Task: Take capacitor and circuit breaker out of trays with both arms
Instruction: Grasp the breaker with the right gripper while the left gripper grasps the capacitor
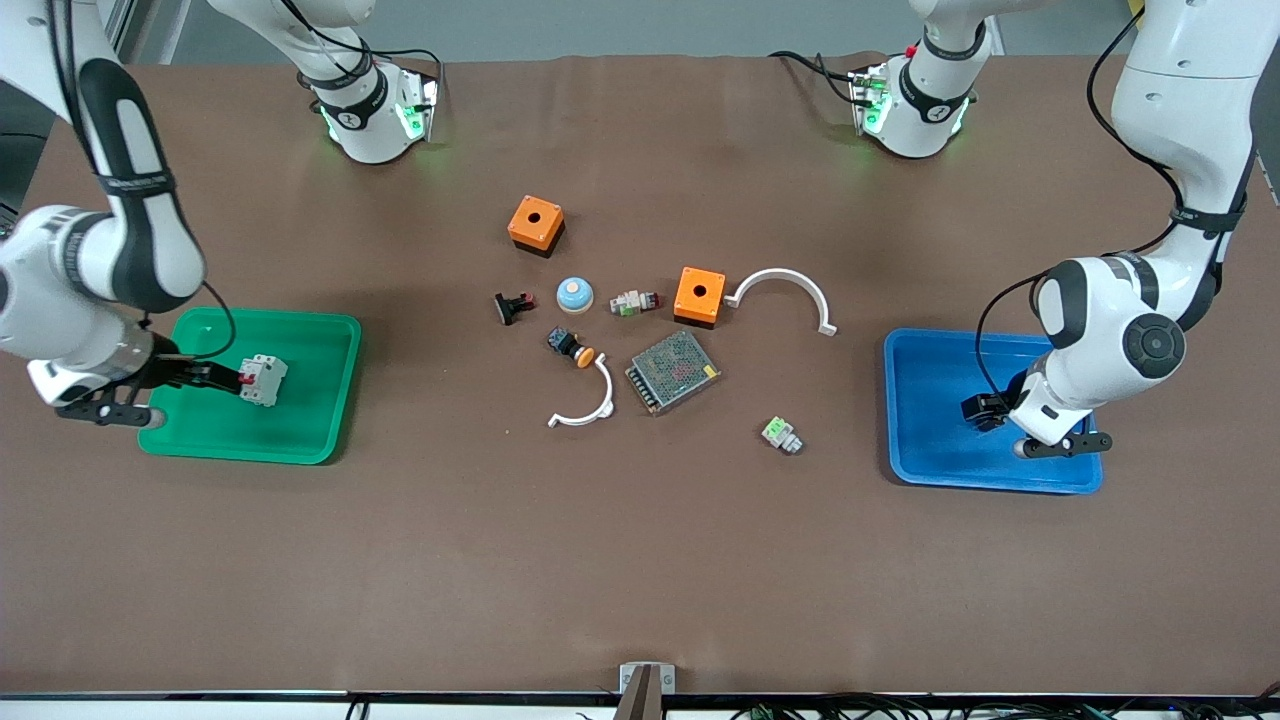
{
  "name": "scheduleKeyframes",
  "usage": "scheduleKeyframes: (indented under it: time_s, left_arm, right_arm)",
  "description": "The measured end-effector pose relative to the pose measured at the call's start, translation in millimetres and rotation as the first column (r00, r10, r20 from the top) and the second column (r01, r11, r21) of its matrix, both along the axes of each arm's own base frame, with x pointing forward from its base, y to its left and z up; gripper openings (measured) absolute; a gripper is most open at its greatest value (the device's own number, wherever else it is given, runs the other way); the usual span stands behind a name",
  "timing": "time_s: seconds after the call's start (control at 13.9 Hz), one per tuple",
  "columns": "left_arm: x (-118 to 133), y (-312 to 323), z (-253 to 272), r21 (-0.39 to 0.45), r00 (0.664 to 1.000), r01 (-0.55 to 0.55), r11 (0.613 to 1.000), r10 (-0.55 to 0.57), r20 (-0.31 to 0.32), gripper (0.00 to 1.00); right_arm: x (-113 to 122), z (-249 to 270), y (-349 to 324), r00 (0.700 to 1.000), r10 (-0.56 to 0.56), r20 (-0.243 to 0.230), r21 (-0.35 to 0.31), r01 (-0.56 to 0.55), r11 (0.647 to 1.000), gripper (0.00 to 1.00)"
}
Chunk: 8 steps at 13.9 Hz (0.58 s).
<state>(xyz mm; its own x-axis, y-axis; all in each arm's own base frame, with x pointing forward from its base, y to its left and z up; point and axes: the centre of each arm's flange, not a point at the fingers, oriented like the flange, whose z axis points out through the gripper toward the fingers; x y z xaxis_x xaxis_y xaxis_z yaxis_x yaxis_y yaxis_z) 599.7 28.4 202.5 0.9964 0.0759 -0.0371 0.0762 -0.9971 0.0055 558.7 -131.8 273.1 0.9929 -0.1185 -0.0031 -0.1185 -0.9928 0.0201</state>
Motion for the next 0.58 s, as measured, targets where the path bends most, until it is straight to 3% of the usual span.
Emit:
scheduleKeyframes:
  time_s: [0.22,0.36,0.43,0.58]
  left_arm:
    - [4,1,-1,0.022,1.0,0.029,0.999,-0.029,0.004,0.76]
    - [5,1,-1,0.022,1.0,0.03,0.999,-0.03,0.005,0.61]
    - [5,1,-3,0.022,1.0,0.03,0.999,-0.03,0.003,0.61]
    - [7,1,-7,0.021,1.0,0.03,0.999,-0.03,-0.001,0.44]
  right_arm:
    - [-24,-38,7,1.0,0.004,0.027,-0.009,-0.004,1.0,1.0]
    - [-31,-57,8,1.0,0.005,0.009,-0.008,-0.005,1.0,1.0]
    - [-32,-63,9,1.0,0.006,0.001,-0.007,-0.006,1.0,0.98]
    - [-33,-71,9,1.0,0.007,-0.008,-0.007,-0.007,1.0,0.92]
